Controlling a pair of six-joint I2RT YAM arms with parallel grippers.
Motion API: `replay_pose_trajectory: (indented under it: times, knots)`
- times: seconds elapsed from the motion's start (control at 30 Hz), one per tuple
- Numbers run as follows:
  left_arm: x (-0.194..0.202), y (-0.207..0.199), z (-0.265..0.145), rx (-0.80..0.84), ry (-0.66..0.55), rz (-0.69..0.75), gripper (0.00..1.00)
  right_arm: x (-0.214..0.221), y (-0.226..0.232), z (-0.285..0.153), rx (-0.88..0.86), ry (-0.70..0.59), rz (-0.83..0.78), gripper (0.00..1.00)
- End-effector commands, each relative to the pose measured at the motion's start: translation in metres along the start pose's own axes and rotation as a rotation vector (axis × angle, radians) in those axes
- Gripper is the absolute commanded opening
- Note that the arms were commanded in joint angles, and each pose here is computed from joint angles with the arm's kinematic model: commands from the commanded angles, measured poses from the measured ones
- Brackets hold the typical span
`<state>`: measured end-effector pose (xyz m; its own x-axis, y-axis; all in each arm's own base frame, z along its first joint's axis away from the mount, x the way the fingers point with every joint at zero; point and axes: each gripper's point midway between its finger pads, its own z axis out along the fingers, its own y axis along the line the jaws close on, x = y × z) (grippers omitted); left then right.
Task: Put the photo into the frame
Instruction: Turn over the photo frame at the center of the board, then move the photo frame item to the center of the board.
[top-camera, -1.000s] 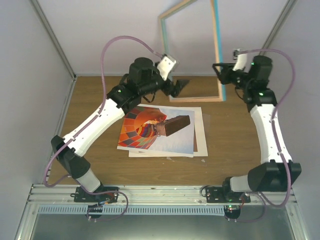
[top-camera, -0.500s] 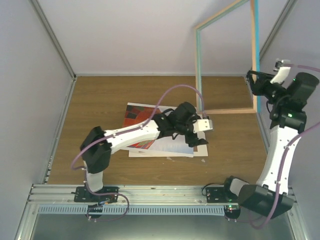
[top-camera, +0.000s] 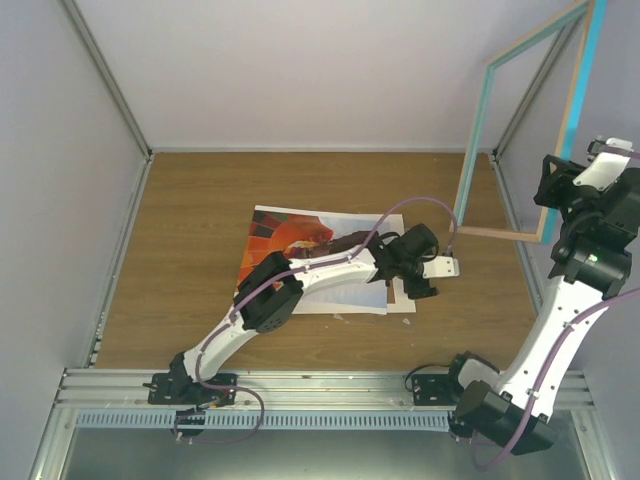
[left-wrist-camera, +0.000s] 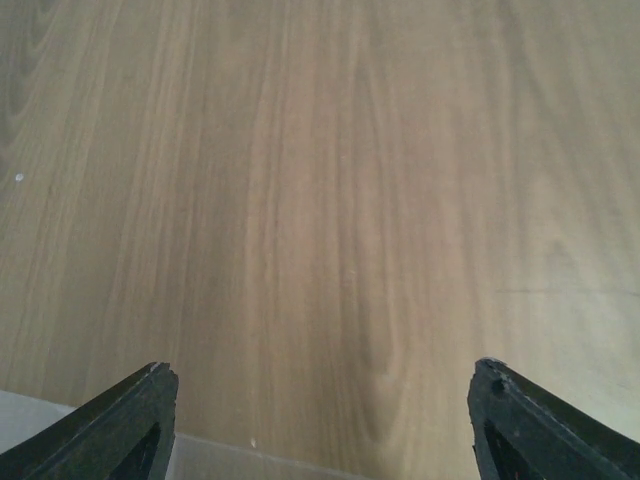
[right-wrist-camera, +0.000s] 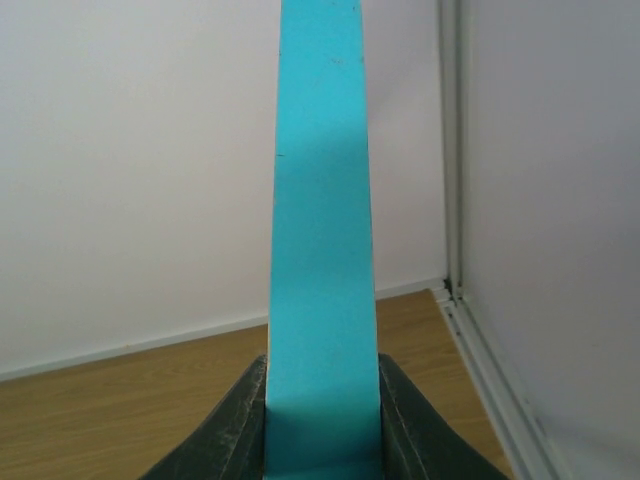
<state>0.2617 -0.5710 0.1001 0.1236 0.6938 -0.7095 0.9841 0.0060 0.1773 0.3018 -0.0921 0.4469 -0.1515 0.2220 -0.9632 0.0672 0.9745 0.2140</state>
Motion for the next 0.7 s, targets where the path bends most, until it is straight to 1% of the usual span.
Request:
replay_pose_trajectory:
  times: [0.0,0.03,0.17,0.3,0.4,0.67]
  knots:
    - [0.007,0.013,0.029,-0.090,0.050,0.042,0.80,-0.035,0.000,-0.019,0.073,-0.116,-0.107,0.01]
    - [0.008,0.016,0.034,-0.109,0.058,0.055,0.80,-0.035,0.000,-0.019,0.074,-0.116,-0.112,0.01]
    - [0.032,0.024,0.055,-0.157,0.132,0.099,0.81,-0.032,-0.002,-0.016,0.073,-0.107,-0.117,0.01]
    - [0.066,0.032,0.065,-0.215,0.244,0.147,0.81,-0.026,-0.001,-0.012,0.055,-0.086,-0.120,0.01]
    - [0.087,0.035,0.062,-0.235,0.309,0.159,0.80,-0.018,-0.001,-0.007,0.035,-0.063,-0.116,0.01]
    - [0.131,0.051,0.027,-0.252,0.397,0.104,0.76,-0.002,0.000,0.000,-0.004,-0.021,-0.092,0.01]
